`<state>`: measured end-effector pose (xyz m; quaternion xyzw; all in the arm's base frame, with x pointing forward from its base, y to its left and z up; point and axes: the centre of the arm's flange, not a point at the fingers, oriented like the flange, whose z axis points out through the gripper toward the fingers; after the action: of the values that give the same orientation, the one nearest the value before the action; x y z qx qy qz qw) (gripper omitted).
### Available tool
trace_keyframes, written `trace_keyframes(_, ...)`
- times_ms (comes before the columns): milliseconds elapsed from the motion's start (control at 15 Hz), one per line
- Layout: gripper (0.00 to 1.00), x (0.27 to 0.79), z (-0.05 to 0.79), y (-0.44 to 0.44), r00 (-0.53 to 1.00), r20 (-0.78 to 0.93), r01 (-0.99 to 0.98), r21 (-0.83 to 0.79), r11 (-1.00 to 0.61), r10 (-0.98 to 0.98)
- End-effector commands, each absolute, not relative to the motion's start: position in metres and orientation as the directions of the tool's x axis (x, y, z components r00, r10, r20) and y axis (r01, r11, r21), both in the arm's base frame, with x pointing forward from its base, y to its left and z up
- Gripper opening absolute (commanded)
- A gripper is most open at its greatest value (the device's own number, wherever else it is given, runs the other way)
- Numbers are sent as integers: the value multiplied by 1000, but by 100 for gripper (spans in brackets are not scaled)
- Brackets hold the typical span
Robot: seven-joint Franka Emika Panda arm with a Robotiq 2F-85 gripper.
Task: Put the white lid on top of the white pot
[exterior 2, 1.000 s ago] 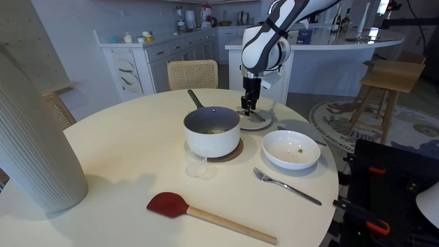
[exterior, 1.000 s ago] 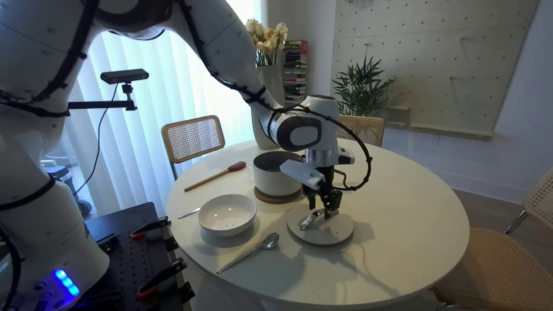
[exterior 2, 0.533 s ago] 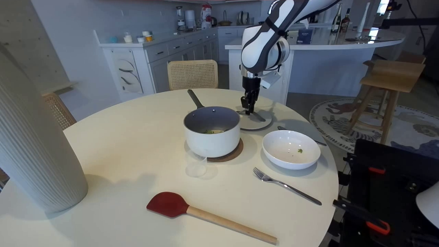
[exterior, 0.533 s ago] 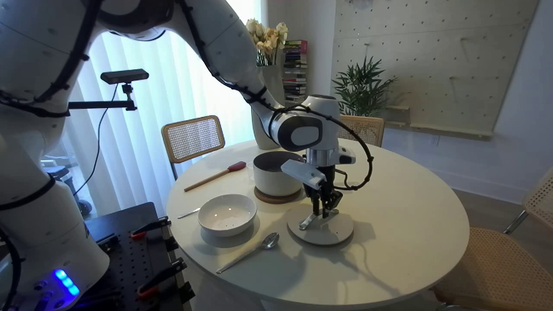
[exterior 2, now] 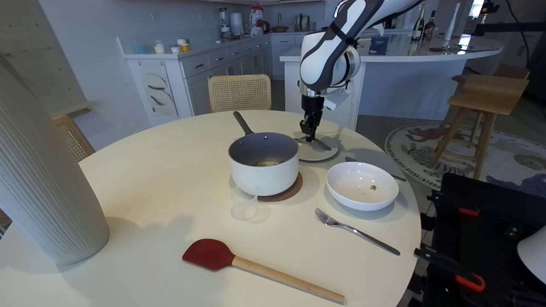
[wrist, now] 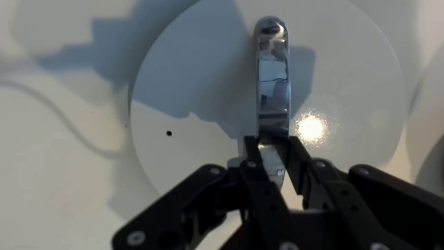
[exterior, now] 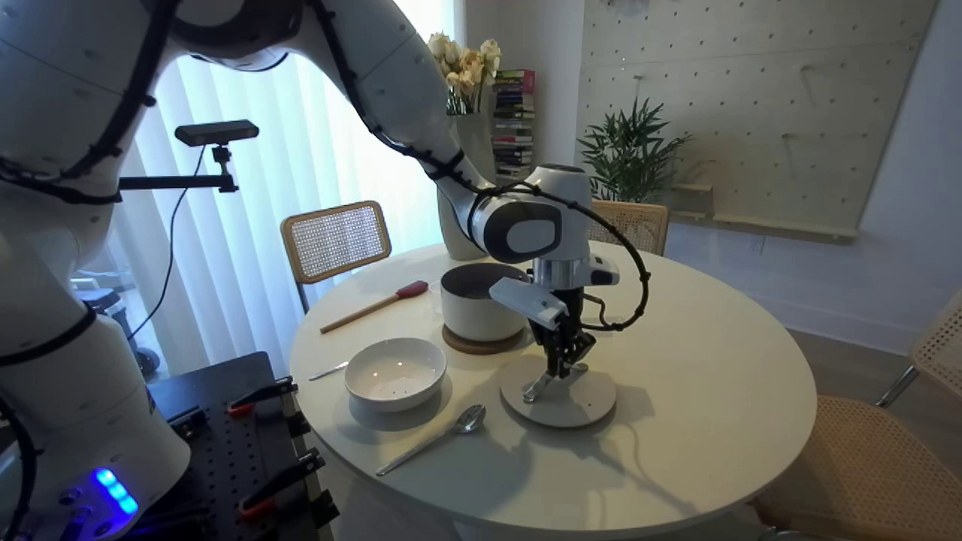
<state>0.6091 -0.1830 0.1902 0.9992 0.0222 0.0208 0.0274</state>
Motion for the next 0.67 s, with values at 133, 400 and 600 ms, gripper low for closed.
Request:
trace_keyframes(133, 6, 613, 194, -186, 998, 32, 56, 57, -997, 58)
trace_keyframes(400, 6, 614, 194, -186, 998, 34, 58, 57, -997, 60)
trace_keyframes(600, 6, 614, 195, -185, 998, 31, 58, 60, -996, 60)
